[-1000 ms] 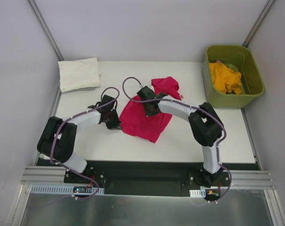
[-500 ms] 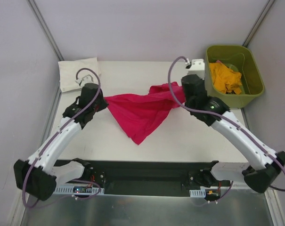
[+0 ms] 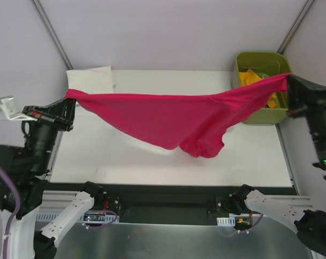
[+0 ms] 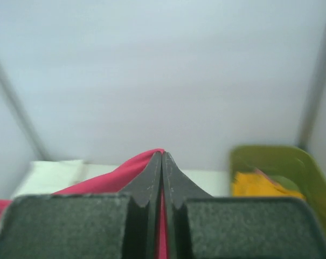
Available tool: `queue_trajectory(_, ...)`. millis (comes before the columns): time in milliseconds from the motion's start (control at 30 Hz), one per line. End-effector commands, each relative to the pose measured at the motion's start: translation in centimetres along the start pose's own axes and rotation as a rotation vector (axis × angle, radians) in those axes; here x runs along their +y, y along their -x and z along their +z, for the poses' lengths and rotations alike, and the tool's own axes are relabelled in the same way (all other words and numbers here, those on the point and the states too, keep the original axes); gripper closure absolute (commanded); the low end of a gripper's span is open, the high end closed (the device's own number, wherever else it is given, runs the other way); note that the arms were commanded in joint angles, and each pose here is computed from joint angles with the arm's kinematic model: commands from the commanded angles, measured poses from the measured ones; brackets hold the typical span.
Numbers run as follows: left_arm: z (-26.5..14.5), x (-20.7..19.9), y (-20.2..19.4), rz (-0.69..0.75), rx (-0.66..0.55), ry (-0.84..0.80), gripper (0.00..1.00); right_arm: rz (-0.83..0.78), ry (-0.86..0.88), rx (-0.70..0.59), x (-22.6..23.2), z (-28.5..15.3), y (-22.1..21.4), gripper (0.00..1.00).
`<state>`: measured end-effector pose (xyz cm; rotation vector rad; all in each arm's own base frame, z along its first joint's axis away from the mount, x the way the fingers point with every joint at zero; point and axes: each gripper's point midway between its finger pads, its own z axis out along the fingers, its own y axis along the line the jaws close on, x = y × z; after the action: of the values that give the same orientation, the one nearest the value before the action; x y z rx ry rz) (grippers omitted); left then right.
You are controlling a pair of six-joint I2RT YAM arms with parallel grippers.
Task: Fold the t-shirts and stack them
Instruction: Flatten out the tshirt
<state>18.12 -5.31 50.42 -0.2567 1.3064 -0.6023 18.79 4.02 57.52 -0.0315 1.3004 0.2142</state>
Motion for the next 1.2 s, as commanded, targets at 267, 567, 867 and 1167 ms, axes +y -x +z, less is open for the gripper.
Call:
queue_trajectory(267, -9.8, -10.7, 9.5, 0.064, -0.173, -0.541, 1.0, 0.196, 0.496, -0.207, 3.4, -10.2, 9.3, 0.99)
queue_trajectory(567, 0.7, -6.9, 4.2, 0.096, -0.027, -0.282, 1.0, -0.057, -0.074, -0.099, -3.2, -2.2, 5.1, 0.99)
queue_trajectory(867, 12.9, 12.4, -14.3, 0.326, 0.339, 0.499, 1.0, -0.442, -0.285, 0.361, -2.7, 11.9, -15.0, 0.99)
queue_trajectory(1167, 16.7, 26.9, -36.2, 0.035, 0.975, 0.616, 1.0, -0.3, -0.182, 0.873, -5.6, 22.9, -41.2, 0.99)
